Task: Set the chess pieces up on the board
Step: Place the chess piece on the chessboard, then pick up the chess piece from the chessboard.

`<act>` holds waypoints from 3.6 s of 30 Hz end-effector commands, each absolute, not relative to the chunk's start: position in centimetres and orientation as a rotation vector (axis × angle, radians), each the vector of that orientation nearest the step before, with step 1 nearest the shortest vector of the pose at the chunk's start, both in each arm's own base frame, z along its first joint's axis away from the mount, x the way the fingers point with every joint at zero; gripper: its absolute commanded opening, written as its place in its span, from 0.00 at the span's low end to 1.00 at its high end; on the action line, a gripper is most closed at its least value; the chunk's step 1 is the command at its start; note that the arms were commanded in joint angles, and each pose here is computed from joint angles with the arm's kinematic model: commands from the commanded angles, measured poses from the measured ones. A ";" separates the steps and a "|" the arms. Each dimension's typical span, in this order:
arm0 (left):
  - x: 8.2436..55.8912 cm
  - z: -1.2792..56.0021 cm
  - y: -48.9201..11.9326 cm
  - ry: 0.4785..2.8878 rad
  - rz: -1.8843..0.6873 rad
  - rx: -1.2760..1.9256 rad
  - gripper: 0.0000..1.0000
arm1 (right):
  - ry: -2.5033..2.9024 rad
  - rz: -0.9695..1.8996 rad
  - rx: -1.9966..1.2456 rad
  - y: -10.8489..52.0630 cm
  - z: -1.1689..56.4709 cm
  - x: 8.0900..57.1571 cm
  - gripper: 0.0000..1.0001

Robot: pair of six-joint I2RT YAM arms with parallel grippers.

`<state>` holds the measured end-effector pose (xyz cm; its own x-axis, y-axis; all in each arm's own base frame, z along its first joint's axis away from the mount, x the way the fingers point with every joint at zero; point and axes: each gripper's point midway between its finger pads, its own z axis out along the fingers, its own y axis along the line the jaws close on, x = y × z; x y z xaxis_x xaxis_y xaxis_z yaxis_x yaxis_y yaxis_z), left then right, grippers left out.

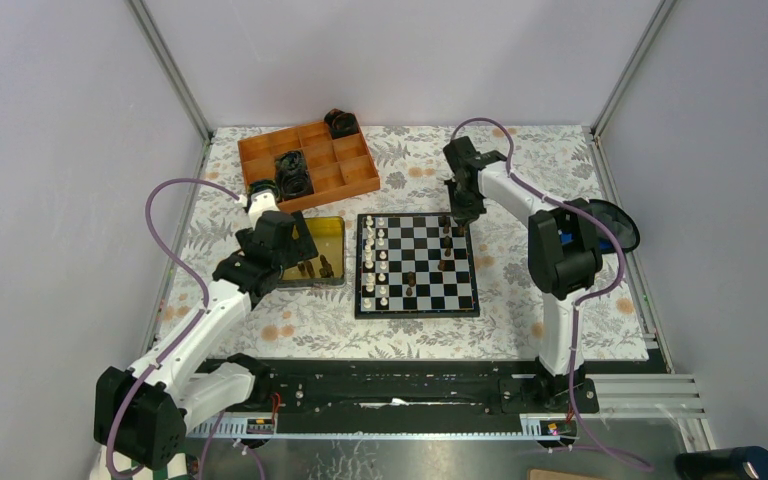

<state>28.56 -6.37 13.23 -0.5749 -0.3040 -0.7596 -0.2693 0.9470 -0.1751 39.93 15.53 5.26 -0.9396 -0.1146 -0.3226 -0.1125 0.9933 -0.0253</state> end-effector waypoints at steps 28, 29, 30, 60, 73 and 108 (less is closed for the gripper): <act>29.1 13.4 -6.6 2.200 -0.049 -0.383 0.99 | 2.678 0.029 -0.193 17.0 9.1 41.3 0.39; 29.1 13.4 -6.6 2.199 -0.049 -0.384 0.99 | 2.656 0.027 -0.189 17.0 9.7 41.7 0.39; 29.1 13.4 -6.6 2.200 -0.047 -0.383 0.99 | 2.638 0.030 -0.189 17.0 10.3 41.9 0.39; 28.8 12.6 -7.9 2.237 -0.062 -0.329 0.99 | 2.584 0.099 -0.344 21.2 10.5 30.4 0.58; 28.7 12.0 -7.9 2.255 -0.035 -0.321 0.99 | 2.622 0.105 -0.379 21.9 7.6 30.2 0.54; 28.8 11.6 -8.1 2.271 -0.031 -0.311 0.99 | 2.659 0.075 -0.376 21.8 5.7 30.2 0.13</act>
